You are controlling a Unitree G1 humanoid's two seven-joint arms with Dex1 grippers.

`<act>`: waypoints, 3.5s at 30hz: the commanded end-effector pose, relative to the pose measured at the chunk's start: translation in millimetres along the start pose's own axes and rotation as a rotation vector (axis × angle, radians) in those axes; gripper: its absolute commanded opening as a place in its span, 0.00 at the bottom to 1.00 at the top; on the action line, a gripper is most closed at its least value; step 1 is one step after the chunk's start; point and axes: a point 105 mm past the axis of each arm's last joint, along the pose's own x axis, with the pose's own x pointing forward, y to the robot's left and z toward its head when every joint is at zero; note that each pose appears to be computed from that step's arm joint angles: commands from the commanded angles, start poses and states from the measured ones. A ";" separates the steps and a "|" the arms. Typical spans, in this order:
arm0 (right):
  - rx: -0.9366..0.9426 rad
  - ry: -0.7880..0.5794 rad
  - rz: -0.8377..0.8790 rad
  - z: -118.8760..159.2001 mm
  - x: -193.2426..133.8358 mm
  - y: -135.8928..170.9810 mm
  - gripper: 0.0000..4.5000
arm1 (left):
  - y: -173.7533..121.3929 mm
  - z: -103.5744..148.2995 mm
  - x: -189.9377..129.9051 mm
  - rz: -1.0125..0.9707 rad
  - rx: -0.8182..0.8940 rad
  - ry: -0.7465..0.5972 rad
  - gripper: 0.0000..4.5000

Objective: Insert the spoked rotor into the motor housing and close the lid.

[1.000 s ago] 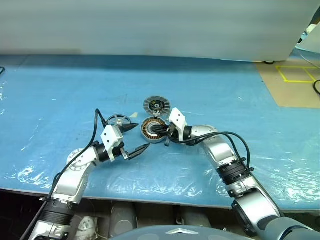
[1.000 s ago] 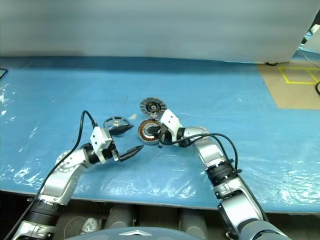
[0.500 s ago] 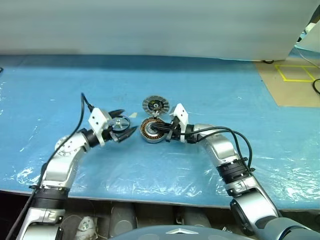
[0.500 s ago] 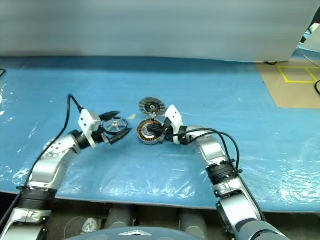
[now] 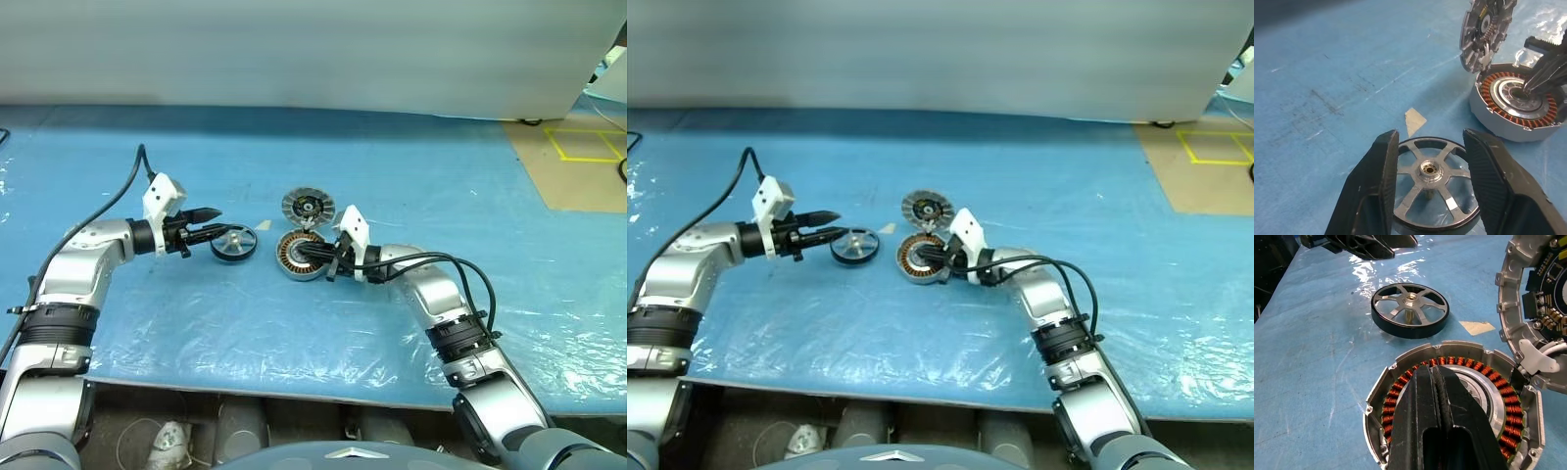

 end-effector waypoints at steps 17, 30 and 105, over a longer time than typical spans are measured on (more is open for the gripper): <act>-0.189 0.134 0.001 -11.9 22.0 7.1 0.00 | 3.7 10.2 10.4 0.010 0.066 -0.012 0.49; -0.158 0.071 0.021 -0.8 20.0 7.7 0.00 | 9.2 2.1 13.6 0.034 0.057 0.043 0.49; -0.451 -0.091 -0.007 45.7 -23.1 9.9 0.00 | -21.0 -55.8 15.3 -0.055 -0.182 0.457 0.23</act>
